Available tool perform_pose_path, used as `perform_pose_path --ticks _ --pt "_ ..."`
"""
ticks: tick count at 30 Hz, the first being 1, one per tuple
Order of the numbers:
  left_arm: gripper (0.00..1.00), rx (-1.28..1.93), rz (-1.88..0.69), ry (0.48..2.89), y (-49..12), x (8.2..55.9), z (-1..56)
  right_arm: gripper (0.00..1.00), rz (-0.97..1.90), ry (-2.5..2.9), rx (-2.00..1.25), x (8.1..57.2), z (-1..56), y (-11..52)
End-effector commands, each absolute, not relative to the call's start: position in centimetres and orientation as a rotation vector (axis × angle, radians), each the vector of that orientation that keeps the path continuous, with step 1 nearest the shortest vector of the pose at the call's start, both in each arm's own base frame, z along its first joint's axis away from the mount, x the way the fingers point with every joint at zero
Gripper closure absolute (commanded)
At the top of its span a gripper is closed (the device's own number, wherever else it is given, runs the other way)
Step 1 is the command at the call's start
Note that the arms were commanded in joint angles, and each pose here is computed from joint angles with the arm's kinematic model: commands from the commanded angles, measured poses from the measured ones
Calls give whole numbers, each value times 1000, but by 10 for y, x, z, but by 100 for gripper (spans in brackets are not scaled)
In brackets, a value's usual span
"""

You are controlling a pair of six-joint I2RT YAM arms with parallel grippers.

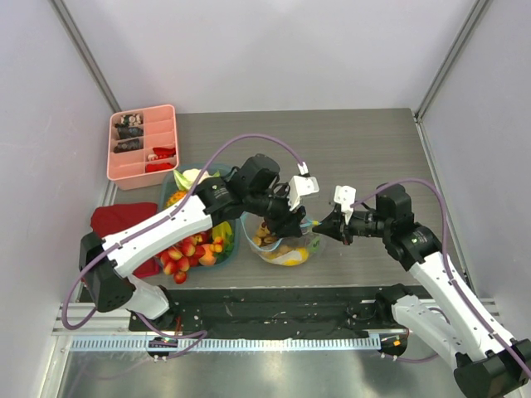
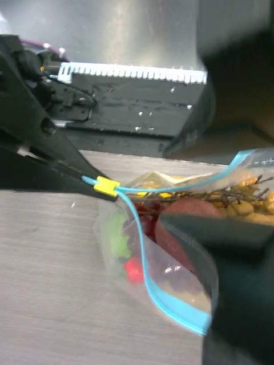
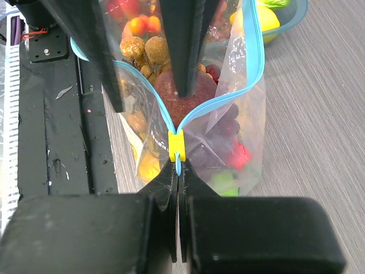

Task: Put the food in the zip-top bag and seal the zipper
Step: Zip the zipper food storage bag at the center of the board.

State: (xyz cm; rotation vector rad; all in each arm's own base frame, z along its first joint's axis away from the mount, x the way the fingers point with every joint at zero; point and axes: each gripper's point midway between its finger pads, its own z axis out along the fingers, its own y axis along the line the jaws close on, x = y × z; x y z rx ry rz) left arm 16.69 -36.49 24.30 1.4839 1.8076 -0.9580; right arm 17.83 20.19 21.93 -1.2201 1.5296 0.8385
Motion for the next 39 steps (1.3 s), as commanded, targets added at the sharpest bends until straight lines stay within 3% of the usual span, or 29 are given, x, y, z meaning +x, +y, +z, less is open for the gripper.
perform_pose_path --ticks 1,3,14,17,28,39 --pt "47 1360 -939 1554 -367 178 311 99 805 1433 -1222 178 240 204" --pt "40 1344 -904 1445 -368 179 324 99 804 1424 -1223 177 242 204" --pt "38 1458 -887 1359 -402 182 305 99 784 1409 -1180 180 252 202" --pt "45 1491 -904 1362 -411 178 296 99 790 1412 -1169 180 255 202" --pt "96 1552 -837 1451 -395 178 264 99 766 1396 -1157 177 257 199" --pt "97 1581 -759 1544 -349 176 244 99 758 1397 -1142 176 257 197"
